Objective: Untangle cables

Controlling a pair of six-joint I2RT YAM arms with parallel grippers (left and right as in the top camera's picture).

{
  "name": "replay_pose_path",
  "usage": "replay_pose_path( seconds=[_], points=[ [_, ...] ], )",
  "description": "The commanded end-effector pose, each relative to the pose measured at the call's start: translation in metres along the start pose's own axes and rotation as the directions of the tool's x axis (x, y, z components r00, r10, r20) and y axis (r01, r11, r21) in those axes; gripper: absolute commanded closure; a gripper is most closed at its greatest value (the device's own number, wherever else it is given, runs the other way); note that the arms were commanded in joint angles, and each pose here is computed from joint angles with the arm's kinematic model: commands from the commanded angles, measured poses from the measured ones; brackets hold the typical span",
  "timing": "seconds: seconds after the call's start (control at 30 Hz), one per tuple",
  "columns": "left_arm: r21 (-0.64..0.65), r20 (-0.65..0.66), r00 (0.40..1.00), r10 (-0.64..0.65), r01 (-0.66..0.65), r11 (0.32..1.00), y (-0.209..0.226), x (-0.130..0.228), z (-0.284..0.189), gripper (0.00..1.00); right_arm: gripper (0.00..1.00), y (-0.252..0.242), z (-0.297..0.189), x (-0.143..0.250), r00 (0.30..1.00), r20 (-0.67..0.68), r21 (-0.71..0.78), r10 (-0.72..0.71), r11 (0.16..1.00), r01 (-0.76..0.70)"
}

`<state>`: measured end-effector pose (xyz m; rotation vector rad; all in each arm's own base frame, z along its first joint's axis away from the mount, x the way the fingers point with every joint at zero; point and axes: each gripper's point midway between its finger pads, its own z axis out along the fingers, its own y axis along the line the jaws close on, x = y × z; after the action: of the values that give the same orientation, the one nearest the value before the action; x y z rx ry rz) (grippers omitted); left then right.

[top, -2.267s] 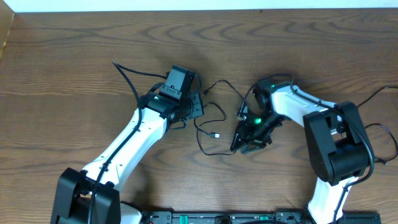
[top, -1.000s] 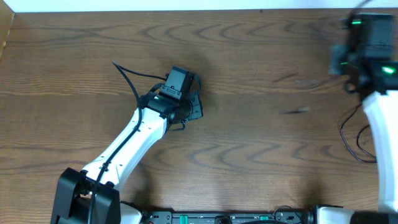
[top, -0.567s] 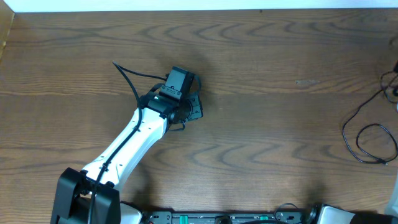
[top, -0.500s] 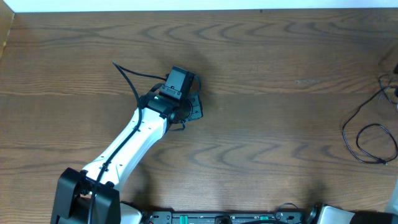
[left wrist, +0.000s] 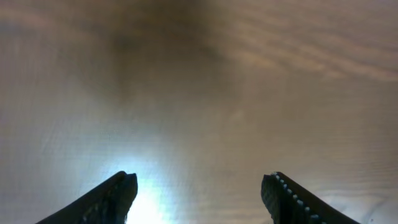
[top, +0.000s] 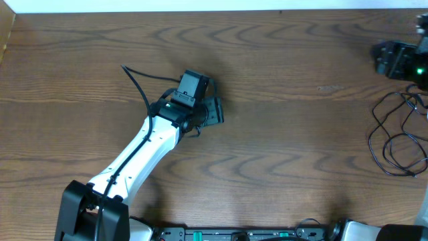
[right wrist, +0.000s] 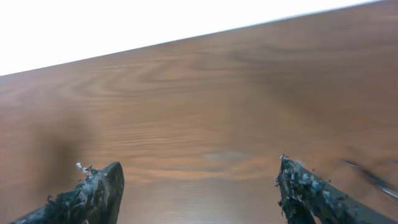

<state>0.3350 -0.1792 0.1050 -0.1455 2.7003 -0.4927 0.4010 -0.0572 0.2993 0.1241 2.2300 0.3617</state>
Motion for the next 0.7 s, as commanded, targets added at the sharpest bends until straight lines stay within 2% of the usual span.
replay_pose_path(
  seconds=[0.0,0.03,0.1,0.17,0.23,0.3,0.37,0.53,0.67],
  points=[
    [0.023,0.064,0.987,0.145,-0.147,0.989,-0.009,-0.015,0.0,0.29,0.19,0.059,0.007,0.011,0.999,-0.038,-0.267,-0.031,0.964,0.02],
    [0.02,0.084,0.983,0.165,-0.167,0.986,-0.009,-0.02,0.0,0.29,0.16,0.066,0.011,0.015,0.997,-0.048,-0.281,-0.055,0.959,0.039],
    [-0.018,0.124,0.978,0.169,-0.168,0.986,-0.004,-0.032,-0.003,0.28,0.01,0.078,0.019,0.026,0.99,-0.067,-0.303,-0.121,0.948,0.095],
    [-0.059,0.148,0.977,0.155,-0.148,0.987,0.007,-0.041,-0.006,0.25,0.01,0.075,0.032,0.042,0.979,-0.124,-0.227,-0.16,0.965,0.129],
    [-0.078,0.145,0.981,0.13,-0.12,0.99,0.019,-0.044,-0.009,0.23,0.01,0.057,0.043,0.058,0.964,-0.202,-0.081,-0.173,0.984,0.159],
    [-0.11,0.119,0.988,0.094,-0.081,0.991,0.038,-0.042,-0.014,0.22,0.01,0.032,0.051,0.077,0.94,-0.304,0.087,-0.153,0.978,0.187],
    [-0.149,0.082,0.996,0.045,-0.033,0.988,0.059,-0.037,-0.019,0.23,0.01,0.019,0.055,0.093,0.913,-0.383,0.165,-0.139,0.962,0.215],
    [-0.288,-0.04,0.979,-0.202,0.182,0.94,0.123,-0.003,-0.039,0.2,0.01,0.019,0.063,0.14,0.828,-0.557,0.143,-0.069,0.974,0.177],
    [-0.387,-0.151,0.933,-0.326,0.248,0.888,0.151,0.034,-0.06,0.19,0.01,0.022,0.059,0.173,0.738,-0.675,0.115,-0.018,0.985,0.129]
  ],
)
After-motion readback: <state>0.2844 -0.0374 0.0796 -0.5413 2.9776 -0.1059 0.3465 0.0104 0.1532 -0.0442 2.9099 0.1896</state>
